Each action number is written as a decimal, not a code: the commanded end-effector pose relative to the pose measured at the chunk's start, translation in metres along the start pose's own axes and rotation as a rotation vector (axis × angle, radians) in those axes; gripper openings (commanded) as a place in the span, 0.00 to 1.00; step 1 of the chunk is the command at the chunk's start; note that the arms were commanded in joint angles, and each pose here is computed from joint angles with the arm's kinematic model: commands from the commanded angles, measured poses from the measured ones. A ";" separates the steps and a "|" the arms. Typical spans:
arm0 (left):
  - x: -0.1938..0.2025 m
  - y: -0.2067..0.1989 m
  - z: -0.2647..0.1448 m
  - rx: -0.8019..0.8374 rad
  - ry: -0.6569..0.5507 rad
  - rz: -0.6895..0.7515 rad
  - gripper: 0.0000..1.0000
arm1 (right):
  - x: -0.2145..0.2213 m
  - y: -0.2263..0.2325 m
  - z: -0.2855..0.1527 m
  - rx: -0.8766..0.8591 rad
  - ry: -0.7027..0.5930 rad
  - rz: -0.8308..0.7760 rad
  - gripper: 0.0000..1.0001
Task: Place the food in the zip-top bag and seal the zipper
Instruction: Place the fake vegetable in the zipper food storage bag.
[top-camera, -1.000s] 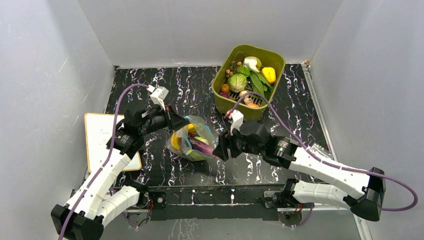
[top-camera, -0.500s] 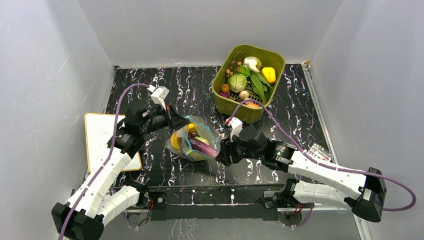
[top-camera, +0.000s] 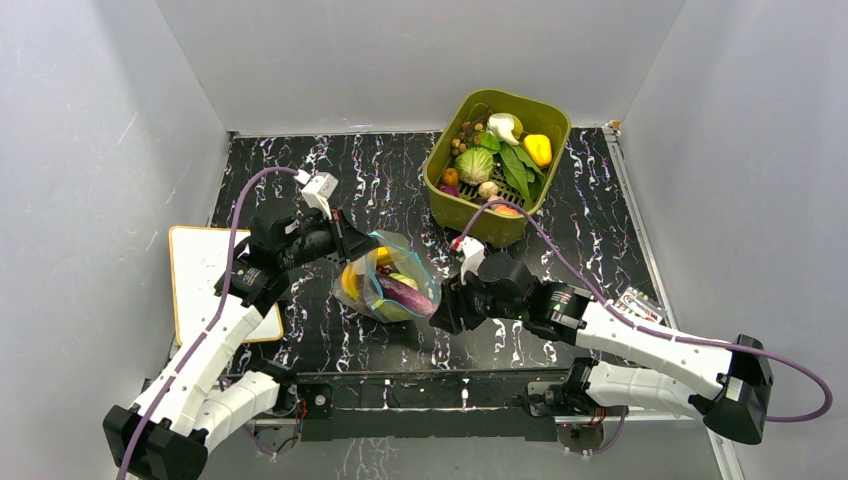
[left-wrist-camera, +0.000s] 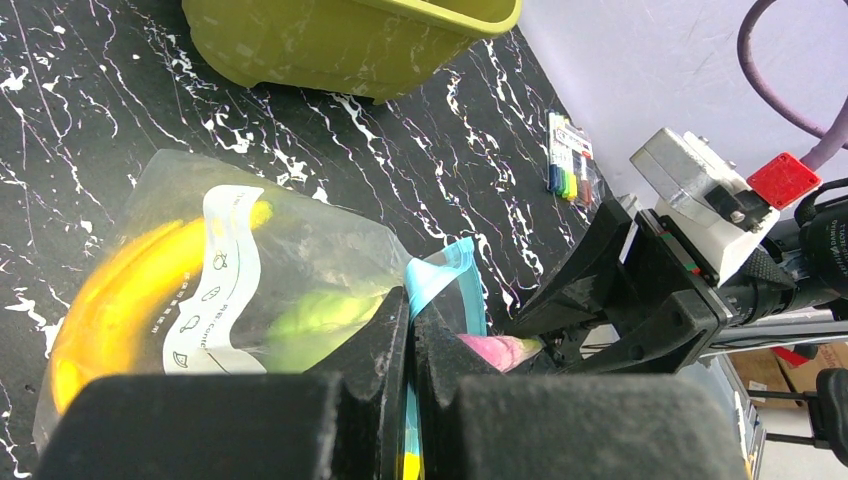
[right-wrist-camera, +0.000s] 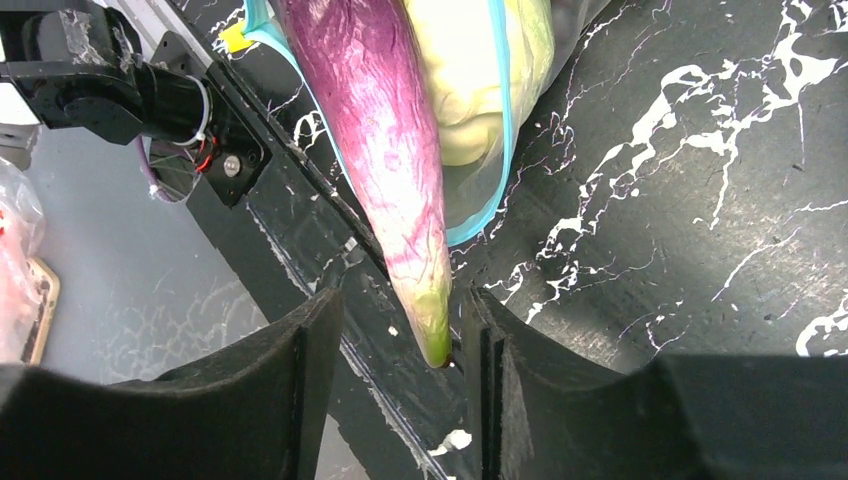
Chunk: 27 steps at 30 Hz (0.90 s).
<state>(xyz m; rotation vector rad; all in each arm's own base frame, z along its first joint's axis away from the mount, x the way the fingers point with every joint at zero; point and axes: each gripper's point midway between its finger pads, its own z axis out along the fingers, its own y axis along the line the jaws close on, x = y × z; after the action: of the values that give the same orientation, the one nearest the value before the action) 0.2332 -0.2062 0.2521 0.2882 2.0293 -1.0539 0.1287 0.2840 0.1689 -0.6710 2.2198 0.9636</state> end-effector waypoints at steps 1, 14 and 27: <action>-0.017 -0.013 -0.004 0.033 -0.056 0.039 0.00 | -0.014 0.008 -0.004 -0.018 -0.052 0.018 0.40; -0.015 -0.029 -0.009 0.119 -0.043 0.086 0.00 | -0.098 0.047 -0.034 -0.058 -0.254 0.130 0.04; -0.014 -0.042 -0.012 0.190 -0.034 0.092 0.00 | -0.123 0.037 -0.012 0.124 -0.201 0.331 0.01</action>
<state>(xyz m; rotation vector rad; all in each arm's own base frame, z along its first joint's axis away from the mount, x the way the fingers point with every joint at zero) 0.2235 -0.2138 0.2590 0.3745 1.9947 -1.1221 0.1662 0.3219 0.2433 -0.3084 2.2917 0.9937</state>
